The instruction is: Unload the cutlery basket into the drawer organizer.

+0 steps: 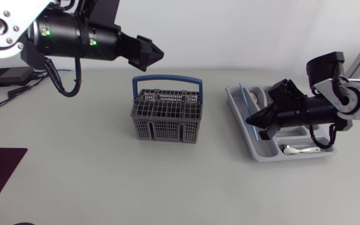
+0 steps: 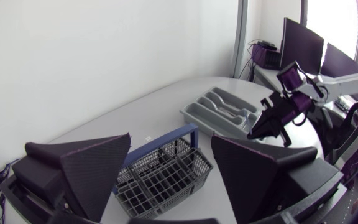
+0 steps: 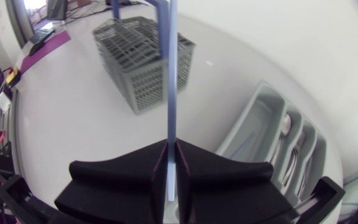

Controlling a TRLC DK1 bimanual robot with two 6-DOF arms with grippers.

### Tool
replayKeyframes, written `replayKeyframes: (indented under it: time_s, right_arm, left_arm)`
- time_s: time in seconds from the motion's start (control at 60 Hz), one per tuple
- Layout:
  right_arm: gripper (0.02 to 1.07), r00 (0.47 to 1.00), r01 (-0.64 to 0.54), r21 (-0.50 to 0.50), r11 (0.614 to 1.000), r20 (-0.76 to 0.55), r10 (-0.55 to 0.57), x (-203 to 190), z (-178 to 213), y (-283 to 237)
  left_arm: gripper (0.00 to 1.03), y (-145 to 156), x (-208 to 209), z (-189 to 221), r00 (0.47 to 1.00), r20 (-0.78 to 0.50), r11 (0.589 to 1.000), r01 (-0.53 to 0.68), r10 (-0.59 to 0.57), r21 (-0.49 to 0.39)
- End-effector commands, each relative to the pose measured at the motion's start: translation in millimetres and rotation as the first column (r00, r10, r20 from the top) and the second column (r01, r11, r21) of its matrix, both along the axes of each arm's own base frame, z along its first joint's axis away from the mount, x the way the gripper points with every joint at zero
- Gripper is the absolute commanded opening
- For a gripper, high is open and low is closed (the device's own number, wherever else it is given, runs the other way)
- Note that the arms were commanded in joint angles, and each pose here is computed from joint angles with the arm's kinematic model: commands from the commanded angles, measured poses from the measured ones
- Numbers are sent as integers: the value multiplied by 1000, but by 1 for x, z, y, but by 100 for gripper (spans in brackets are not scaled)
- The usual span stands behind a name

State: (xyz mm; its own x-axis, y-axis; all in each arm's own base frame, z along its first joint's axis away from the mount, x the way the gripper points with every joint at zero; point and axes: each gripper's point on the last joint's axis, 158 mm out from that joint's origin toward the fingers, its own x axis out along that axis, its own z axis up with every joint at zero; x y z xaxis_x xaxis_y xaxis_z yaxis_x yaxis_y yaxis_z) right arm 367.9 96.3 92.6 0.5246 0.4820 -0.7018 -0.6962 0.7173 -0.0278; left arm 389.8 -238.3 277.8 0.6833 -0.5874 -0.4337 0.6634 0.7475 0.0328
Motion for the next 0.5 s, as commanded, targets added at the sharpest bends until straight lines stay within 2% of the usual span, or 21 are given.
replayKeyframes:
  time_s: [0.0, 0.133, 0.35, 0.383, 0.4, 0.433, 0.483]
  right_arm:
    - [8, 991, 112, 4, 994, -70, -112, 27, -19, -24]
    - [8, 946, 280, -22, 960, -163, -279, 65, -47, -60]
    - [10, 870, 392, -99, 915, -283, -403, 90, -93, -81]
    - [19, 866, 388, -109, 915, -296, -403, 90, -98, -80]
    - [27, 861, 392, -116, 913, -303, -408, 90, -101, -80]
    - [46, 856, 394, -126, 910, -311, -414, 91, -105, -80]
    - [82, 849, 397, -140, 907, -318, -421, 89, -110, -82]
  left_arm:
    - [99, 11, -2, -25, 1000, -1, 997, -6, 7, 73]
    - [99, 20, -2, -46, 1000, 3, 992, -29, 29, 127]
    - [99, 26, -5, -67, 999, -10, 986, -35, 37, 165]
    - [99, 26, -5, -69, 999, -12, 985, -34, 37, 166]
    - [99, 27, -6, -71, 999, -14, 985, -35, 37, 169]
    - [99, 28, -6, -74, 999, -16, 985, -35, 38, 171]
    - [99, 29, -6, -77, 999, -18, 984, -35, 39, 173]
